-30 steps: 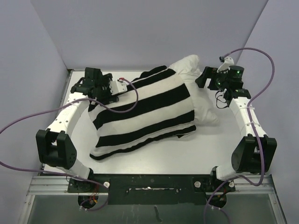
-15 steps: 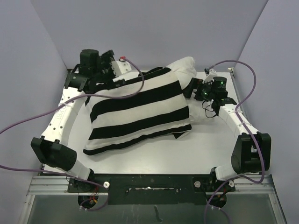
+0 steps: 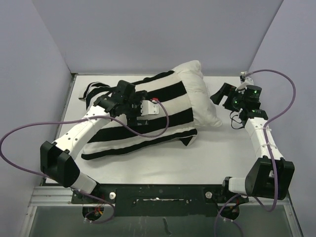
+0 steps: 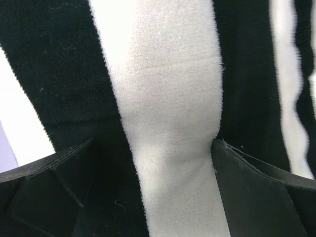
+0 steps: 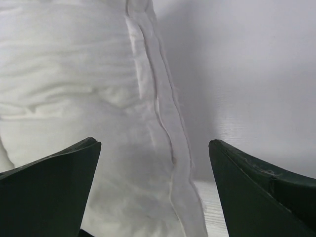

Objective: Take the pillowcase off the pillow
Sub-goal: Remove the pillow from the pillowcase.

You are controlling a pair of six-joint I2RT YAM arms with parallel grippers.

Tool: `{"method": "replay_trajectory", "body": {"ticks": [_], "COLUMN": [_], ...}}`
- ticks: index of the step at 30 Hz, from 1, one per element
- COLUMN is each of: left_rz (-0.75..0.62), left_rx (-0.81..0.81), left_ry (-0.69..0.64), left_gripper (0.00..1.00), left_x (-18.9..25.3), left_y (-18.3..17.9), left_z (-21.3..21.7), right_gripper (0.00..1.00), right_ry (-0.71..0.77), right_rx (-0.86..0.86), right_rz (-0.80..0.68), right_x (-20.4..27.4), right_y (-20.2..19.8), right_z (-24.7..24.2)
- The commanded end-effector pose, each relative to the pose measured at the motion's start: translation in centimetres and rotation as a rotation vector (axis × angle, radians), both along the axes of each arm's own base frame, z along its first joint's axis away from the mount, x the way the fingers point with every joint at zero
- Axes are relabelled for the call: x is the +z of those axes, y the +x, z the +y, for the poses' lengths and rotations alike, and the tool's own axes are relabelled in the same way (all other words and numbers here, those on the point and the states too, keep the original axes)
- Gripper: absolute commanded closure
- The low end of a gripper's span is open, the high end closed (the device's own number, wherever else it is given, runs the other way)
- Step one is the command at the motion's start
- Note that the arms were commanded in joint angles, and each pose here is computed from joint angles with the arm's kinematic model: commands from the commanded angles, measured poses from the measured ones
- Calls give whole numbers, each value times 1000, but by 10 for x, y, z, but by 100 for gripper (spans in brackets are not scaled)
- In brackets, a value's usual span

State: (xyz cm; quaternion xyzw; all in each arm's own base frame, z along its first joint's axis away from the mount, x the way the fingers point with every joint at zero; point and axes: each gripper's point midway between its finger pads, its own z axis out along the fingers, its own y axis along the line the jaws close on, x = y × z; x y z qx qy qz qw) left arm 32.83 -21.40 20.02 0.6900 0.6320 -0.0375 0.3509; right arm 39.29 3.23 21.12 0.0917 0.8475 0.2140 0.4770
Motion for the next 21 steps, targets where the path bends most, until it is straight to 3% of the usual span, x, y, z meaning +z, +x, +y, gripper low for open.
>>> {"method": "replay_trajectory", "body": {"ticks": [1, 6, 13, 16, 18, 21], "left_rz": [-47, -70, -73, -1, 45, 89], "left_rx": [168, 125, 4, -74, -126, -188], "left_ry": [35, -40, -64, -56, -22, 49], "left_gripper": [3, 2, 2, 2, 2, 2], "left_x": [-6, 12, 25, 24, 14, -10], "left_y": [55, 45, 3, -38, -69, -106], "left_z": [32, 25, 7, -3, -9, -17], "right_gripper": [2, 2, 0, 19, 44, 72], "right_ry": [81, 306, 477, 517, 538, 526], "right_rx": [62, 201, 279, 260, 256, 268], "right_rz": [64, 1, -2, -10, -7, -7], "right_x": [-21, -29, -28, -22, -17, -10], "right_y": [-10, -12, -10, -8, -8, -12], "right_z": [18, 66, 110, 112, 117, 127]}}
